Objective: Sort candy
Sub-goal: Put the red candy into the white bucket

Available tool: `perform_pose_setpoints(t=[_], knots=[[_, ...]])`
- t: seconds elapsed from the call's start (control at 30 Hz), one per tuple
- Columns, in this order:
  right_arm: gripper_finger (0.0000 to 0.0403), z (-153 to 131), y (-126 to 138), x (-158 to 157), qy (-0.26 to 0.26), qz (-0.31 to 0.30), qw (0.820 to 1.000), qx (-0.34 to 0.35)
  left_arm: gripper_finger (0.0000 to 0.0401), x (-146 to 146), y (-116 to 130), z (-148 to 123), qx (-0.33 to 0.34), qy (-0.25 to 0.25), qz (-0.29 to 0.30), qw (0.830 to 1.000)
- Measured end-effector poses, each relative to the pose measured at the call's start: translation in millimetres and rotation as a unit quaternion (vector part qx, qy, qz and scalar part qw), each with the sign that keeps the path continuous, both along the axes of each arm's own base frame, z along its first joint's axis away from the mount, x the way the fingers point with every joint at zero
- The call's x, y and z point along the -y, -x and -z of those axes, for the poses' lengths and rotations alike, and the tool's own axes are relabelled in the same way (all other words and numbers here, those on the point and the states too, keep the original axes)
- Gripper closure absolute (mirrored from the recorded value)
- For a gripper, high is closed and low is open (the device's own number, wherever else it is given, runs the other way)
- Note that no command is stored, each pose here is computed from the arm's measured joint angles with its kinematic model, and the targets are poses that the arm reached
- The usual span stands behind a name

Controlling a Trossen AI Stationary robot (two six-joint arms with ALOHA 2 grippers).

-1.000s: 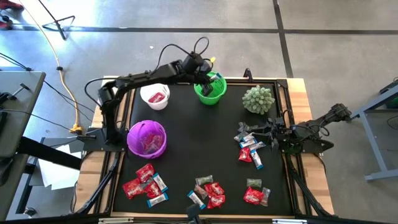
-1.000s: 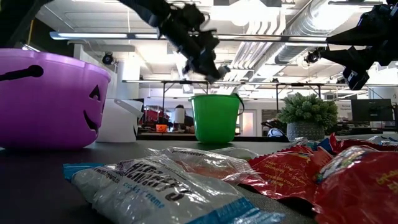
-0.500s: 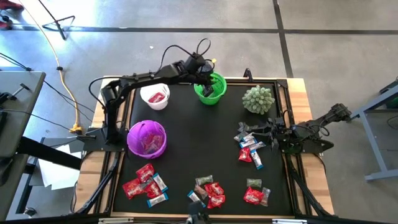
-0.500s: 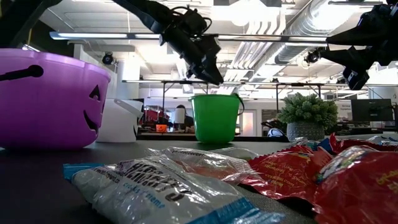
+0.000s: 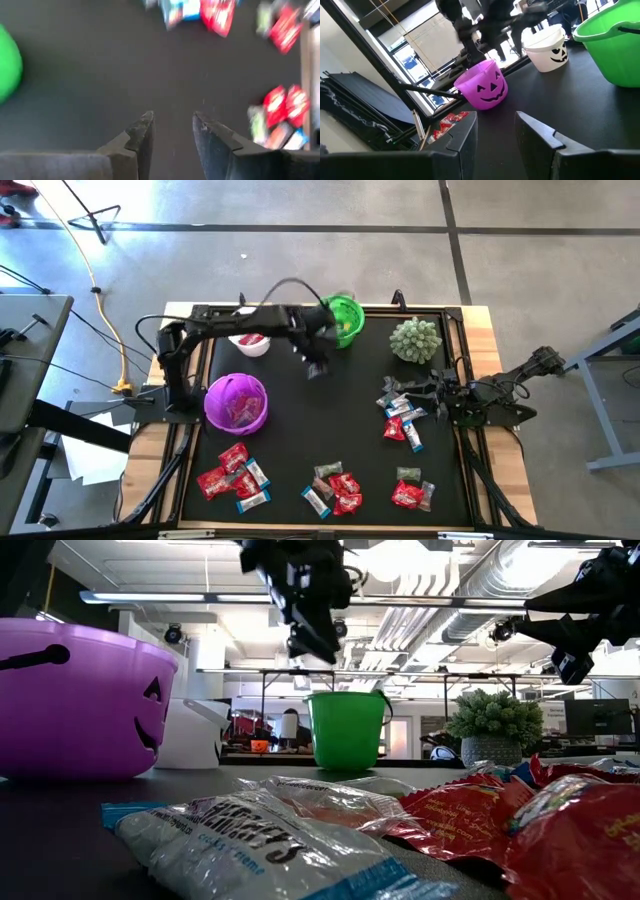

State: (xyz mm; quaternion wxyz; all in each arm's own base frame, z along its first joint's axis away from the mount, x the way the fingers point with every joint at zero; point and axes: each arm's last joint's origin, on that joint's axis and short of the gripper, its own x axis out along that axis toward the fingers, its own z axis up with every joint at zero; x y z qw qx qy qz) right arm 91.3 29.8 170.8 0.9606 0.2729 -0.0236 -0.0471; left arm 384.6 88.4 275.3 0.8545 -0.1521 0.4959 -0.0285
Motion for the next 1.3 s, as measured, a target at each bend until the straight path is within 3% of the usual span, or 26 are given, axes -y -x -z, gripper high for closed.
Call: perform_pose_setpoints(t=[0.2, 0.33, 0.6, 0.77, 1.03, 1.3], knots=[[0.0276, 0.0, -0.1, 0.0, 0.0, 0.0, 1.0, 0.0, 0.0279, 51.0, 17.0, 1.3, -0.129, -0.025, -0.009, 0.991], [0.0276, 0.3, -0.3, -0.1, 0.001, 0.001, 1.0, -0.002, 0.0279, 84.3, 29.7, -0.4, -0.178, -0.053, -0.013, 0.983], [0.0276, 0.9, -0.8, -0.3, 0.003, 0.001, 1.0, -0.006, 0.0279, 148.8, 62.2, -20.8, -0.145, -0.073, -0.106, 0.981], [0.0276, 1.0, -0.8, -0.4, 0.003, 0.001, 1.0, -0.006, 0.0279, 197.5, 81.8, -23.3, -0.138, -0.04, -0.179, 0.973], [0.0276, 0.9, -0.8, -0.4, 0.003, 0.0, 1.0, -0.006, 0.0279, 264.0, 123.7, -10.5, -0.161, -0.006, -0.303, 0.939], [0.0276, 0.9, -0.8, -0.4, 0.003, -0.001, 1.0, -0.006, 0.0279, 289.9, 153.4, 7.7, -0.188, 0.021, -0.411, 0.892]])
